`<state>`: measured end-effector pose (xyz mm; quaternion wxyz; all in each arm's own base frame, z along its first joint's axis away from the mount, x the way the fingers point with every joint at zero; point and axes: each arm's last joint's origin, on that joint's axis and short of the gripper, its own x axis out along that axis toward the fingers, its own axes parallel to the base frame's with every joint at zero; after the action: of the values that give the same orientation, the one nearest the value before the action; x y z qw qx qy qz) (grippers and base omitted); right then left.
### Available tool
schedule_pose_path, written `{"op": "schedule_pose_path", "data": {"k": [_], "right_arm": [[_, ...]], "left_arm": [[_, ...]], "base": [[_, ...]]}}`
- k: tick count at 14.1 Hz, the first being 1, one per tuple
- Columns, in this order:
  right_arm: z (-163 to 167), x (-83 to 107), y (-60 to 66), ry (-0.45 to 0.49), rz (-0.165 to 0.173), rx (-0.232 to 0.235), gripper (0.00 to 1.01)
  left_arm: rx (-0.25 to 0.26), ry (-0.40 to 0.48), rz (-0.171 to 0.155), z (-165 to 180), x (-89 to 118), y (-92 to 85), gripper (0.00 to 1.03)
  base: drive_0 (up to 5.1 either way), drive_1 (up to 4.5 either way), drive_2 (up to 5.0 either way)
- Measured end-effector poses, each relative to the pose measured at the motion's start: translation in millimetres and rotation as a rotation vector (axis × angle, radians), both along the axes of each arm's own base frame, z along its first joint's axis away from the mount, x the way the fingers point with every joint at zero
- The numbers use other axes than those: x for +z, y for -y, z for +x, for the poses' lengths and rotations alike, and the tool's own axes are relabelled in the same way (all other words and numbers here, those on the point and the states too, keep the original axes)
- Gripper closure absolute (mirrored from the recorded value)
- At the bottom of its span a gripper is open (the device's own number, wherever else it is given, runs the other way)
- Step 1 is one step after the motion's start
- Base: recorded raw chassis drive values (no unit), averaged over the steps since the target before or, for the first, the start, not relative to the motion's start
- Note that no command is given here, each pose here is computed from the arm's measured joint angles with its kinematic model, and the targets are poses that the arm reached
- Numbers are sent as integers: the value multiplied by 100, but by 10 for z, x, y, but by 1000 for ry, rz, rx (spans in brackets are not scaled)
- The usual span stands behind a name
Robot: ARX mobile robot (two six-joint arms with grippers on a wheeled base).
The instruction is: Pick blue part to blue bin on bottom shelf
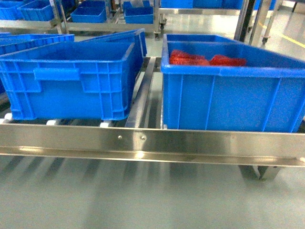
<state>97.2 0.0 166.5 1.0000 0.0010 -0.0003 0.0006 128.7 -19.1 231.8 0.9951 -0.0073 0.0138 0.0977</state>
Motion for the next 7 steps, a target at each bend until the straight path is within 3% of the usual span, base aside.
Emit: {"op": "schedule_pose_path", "data": {"k": [6, 7], "right_arm": [[0, 2, 0, 2, 1, -1, 3], [0, 7, 0, 8, 1, -1, 3]], "left_arm": [[0, 3, -1, 1, 2, 0, 59], [0, 7, -2, -3, 7, -1, 59]], "base": [[0, 0, 0], [3, 414, -407]]}}
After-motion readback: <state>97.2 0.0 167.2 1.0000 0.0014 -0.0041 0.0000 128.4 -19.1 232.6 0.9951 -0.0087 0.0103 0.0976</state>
